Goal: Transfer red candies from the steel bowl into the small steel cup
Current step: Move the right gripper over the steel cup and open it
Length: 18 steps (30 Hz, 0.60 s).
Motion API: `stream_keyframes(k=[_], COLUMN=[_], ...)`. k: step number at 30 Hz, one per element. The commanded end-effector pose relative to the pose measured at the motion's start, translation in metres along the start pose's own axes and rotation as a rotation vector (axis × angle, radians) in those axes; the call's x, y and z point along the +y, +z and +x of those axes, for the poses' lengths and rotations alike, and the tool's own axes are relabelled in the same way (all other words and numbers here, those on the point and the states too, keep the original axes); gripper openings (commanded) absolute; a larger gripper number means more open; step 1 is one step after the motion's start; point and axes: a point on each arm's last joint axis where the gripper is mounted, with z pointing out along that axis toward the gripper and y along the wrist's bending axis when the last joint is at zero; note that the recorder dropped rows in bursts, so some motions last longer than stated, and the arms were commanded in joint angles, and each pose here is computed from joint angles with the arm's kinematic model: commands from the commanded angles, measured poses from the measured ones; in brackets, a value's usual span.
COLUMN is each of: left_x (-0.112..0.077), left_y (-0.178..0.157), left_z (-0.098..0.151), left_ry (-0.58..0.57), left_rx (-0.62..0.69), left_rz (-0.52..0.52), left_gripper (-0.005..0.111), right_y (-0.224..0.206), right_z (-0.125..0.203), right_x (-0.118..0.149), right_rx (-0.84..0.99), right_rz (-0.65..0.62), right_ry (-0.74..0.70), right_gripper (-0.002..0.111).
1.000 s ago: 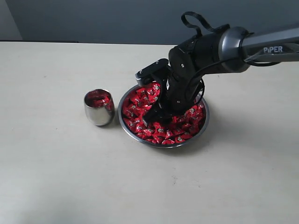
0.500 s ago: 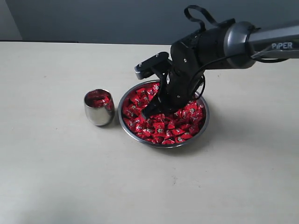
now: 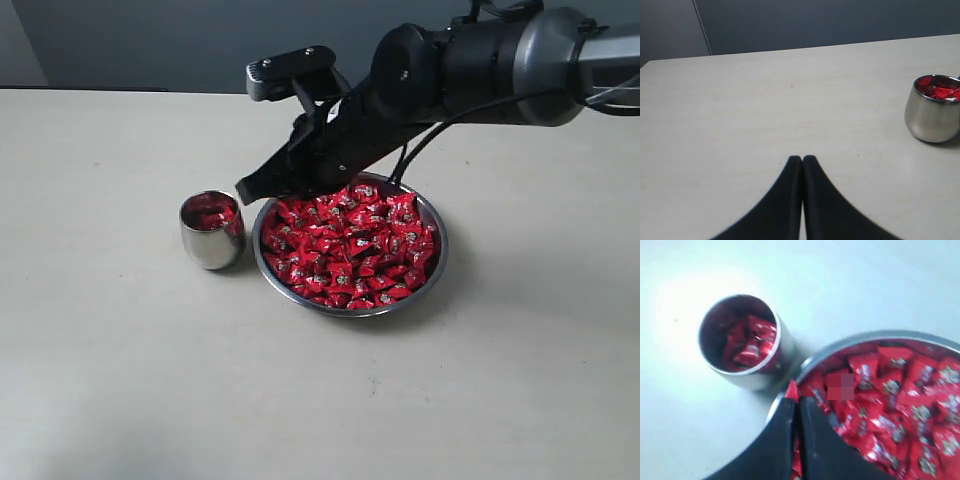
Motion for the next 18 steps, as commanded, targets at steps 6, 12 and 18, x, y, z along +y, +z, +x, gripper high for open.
stream_keyframes(k=[6, 12, 18], left_x=[0.0, 0.0, 0.0], left_y=[-0.001, -0.001, -0.001], left_z=[-0.003, -0.003, -0.003], left_ry=[0.002, 0.002, 0.002], left_rx=[-0.019, -0.019, -0.019], left_rz=[0.006, 0.006, 0.006], left_gripper=[0.0, 0.0, 0.0], right_y=[0.035, 0.055, 0.06], right_z=[-0.026, -0.03, -0.033], right_x=[0.022, 0.023, 0.023], right_rx=[-0.051, -0.025, -0.02], right_rz=[-0.072, -0.108, -0.115], right_ry=[-0.049, -0.023, -0.042], right_gripper=[0.001, 0.001, 0.021])
